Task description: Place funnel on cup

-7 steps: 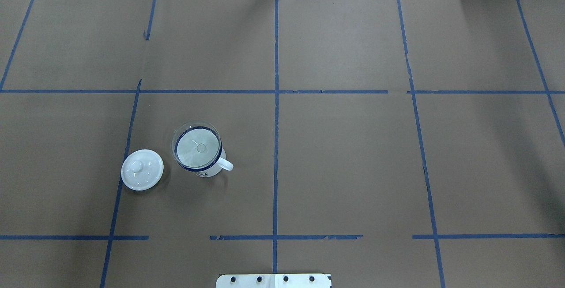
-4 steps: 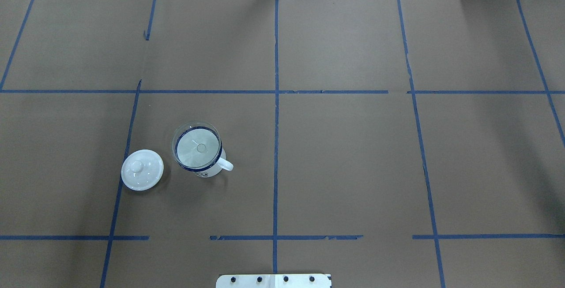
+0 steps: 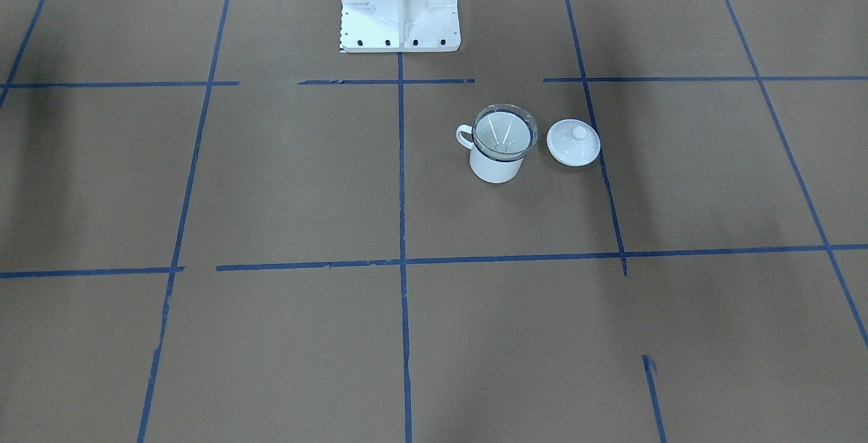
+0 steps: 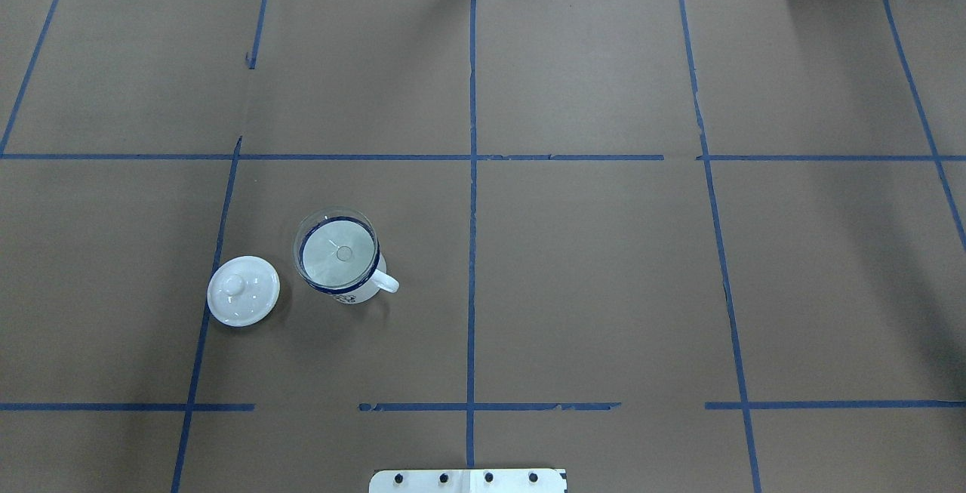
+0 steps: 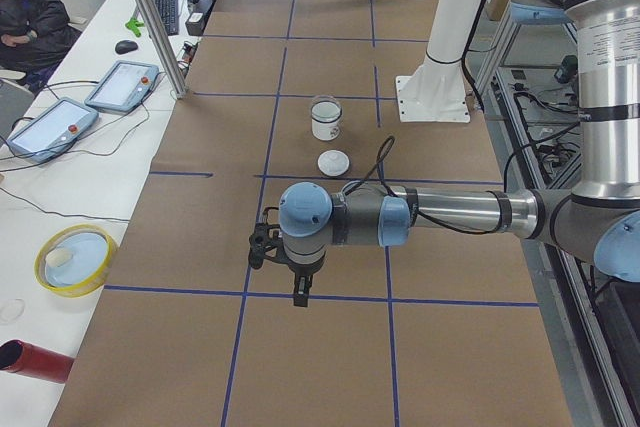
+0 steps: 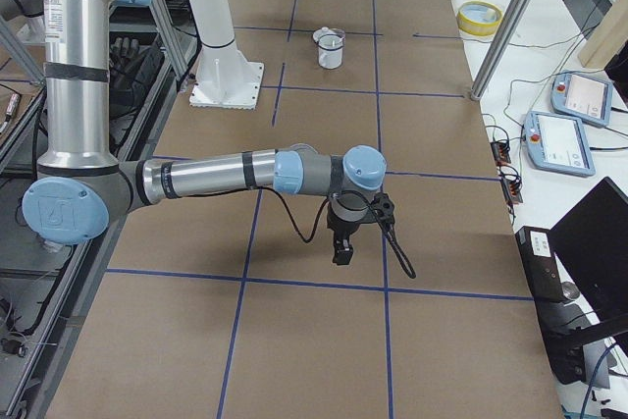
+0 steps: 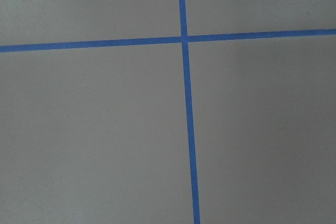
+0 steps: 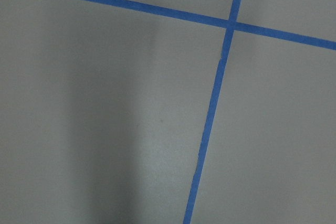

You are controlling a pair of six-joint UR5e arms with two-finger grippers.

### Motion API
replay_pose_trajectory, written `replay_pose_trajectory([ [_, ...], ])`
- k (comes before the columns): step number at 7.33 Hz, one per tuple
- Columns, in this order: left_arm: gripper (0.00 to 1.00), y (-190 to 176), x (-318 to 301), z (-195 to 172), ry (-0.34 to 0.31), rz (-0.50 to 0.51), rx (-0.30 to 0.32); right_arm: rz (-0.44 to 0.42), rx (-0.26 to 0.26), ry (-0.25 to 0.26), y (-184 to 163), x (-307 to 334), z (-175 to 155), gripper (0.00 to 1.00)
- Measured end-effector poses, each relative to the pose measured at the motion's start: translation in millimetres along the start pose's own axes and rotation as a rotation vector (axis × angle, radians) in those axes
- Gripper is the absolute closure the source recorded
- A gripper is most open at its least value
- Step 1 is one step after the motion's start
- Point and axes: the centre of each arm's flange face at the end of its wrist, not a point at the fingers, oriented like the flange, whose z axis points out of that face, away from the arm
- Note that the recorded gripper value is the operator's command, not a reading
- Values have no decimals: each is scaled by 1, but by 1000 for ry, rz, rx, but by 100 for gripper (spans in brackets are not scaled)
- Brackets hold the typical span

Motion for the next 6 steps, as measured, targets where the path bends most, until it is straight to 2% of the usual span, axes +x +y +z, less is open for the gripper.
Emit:
replay_pose_trajectory([
  [6, 0, -5, 19, -18, -7, 39, 37, 0, 0, 0, 0, 0, 0, 0],
])
